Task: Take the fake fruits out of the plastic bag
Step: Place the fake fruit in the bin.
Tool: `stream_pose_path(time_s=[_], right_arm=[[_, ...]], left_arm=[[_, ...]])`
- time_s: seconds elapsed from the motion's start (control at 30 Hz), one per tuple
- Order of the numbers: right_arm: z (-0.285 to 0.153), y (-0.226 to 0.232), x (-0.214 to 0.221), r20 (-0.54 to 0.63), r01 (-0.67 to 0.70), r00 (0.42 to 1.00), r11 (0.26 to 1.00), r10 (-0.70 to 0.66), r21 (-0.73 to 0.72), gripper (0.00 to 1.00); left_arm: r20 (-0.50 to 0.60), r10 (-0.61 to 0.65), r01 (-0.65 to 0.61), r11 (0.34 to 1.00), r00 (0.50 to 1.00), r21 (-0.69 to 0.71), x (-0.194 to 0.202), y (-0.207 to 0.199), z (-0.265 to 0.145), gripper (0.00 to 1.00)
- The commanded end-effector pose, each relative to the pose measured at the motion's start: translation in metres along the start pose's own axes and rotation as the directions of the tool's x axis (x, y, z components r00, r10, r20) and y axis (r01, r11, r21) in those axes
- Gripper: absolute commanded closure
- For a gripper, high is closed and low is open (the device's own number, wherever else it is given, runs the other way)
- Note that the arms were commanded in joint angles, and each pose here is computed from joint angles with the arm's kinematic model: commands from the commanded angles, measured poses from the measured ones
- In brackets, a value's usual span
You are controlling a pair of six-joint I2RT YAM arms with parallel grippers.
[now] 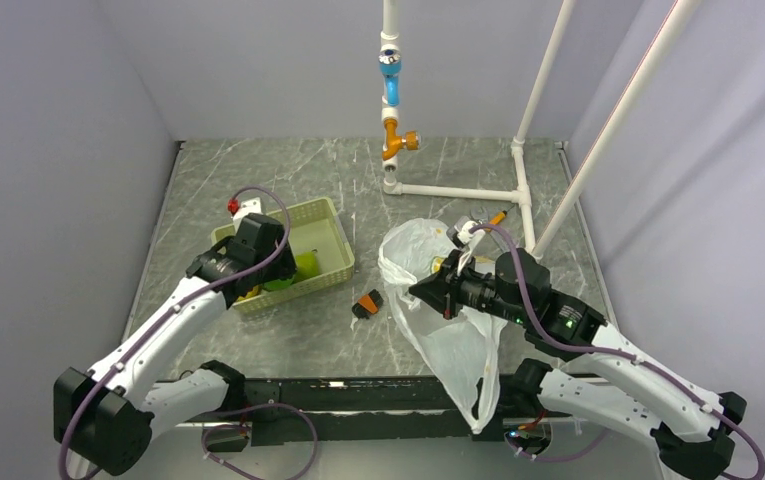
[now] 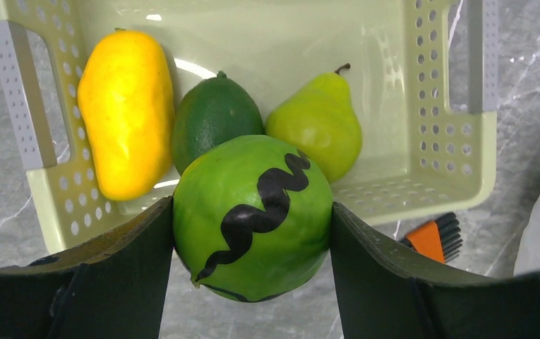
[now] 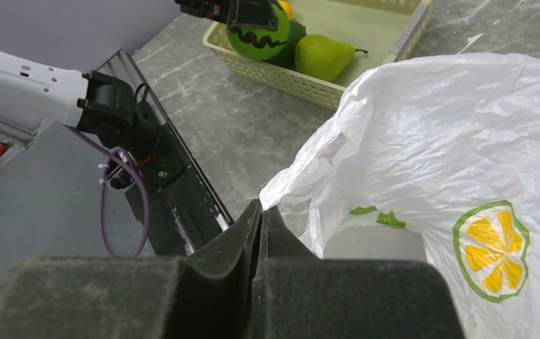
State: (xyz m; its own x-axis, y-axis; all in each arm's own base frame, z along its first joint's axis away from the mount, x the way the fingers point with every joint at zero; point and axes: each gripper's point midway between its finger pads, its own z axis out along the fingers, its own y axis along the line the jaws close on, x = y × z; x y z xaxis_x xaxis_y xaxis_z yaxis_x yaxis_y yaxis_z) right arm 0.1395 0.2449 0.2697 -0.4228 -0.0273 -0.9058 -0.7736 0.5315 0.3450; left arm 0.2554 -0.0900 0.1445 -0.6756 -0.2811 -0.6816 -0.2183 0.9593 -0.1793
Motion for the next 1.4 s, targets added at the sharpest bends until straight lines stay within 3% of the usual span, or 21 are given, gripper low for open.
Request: stream_pose_path(time_s=[0.0,0.03,0.1,0.2,0.37,0.47,0.57,0.87,1.03,1.13,1.27,1.37], right_arm=[[0.0,0.008,-0.023,0.061,0.015,0.998,1.0,-0.013,-0.021,1.0],[0.001,0.007,-0.021,0.055,0.013,0.998,1.0,-0.012,-0.018,1.0],[0.002,0.006,-0.019,0.048,0.015,0.999,1.0,-0.014,-0.018,1.0],[0.004,0.004,-0.015,0.031,0.017,0.999,1.0,-0.016,-0.011,1.0],[0.005,0.003,-0.016,0.031,0.025,0.999,1.0,-0.025,-0.008,1.0],[0.005,0.002,-0.016,0.027,0.026,0.999,1.0,-0.026,0.0,1.0],[0.005,0.001,-0.015,0.028,0.025,0.999,1.0,-0.025,0.003,1.0],[0.003,0.001,-0.013,0.025,0.012,1.0,1.0,-0.013,0.007,1.0],[0.003,0.001,-0.012,0.024,0.011,1.0,1.0,-0.011,0.006,1.0],[0.002,0.001,-0.011,0.019,0.008,1.0,1.0,-0.009,0.008,1.0],[0.001,0.0,-0.011,0.024,0.007,1.0,1.0,-0.007,0.011,1.0],[0.003,0.0,-0.011,0.025,0.01,1.0,1.0,-0.01,0.01,1.0]], left_arm=[[-0.021,0.002,-0.001,0.999,1.0,0.033,-0.006,-0.006,0.01,0.94],[-0.025,0.002,-0.001,1.0,1.0,0.032,-0.007,-0.006,0.011,0.9],[-0.024,0.003,-0.002,1.0,1.0,0.025,-0.009,-0.004,0.014,0.67],[-0.009,-0.005,0.005,1.0,1.0,0.017,-0.012,-0.001,0.016,0.53],[-0.025,-0.012,0.016,0.986,1.0,0.168,-0.022,-0.029,0.018,0.59],[-0.045,0.025,-0.006,0.927,0.999,0.376,-0.028,-0.071,0.011,0.61],[-0.05,0.025,0.003,0.875,0.998,0.483,-0.034,-0.097,0.007,0.62],[-0.128,0.032,0.034,0.874,0.991,0.485,-0.027,-0.114,0.04,0.55],[-0.174,0.045,0.045,0.875,0.984,0.482,-0.019,-0.12,0.058,0.46],[-0.22,0.053,0.048,0.902,0.974,0.43,-0.012,-0.116,0.071,0.44],[-0.213,0.064,0.021,0.927,0.975,0.375,-0.002,-0.104,0.076,0.28],[-0.209,0.065,0.021,0.923,0.976,0.384,0.002,-0.102,0.074,0.01]])
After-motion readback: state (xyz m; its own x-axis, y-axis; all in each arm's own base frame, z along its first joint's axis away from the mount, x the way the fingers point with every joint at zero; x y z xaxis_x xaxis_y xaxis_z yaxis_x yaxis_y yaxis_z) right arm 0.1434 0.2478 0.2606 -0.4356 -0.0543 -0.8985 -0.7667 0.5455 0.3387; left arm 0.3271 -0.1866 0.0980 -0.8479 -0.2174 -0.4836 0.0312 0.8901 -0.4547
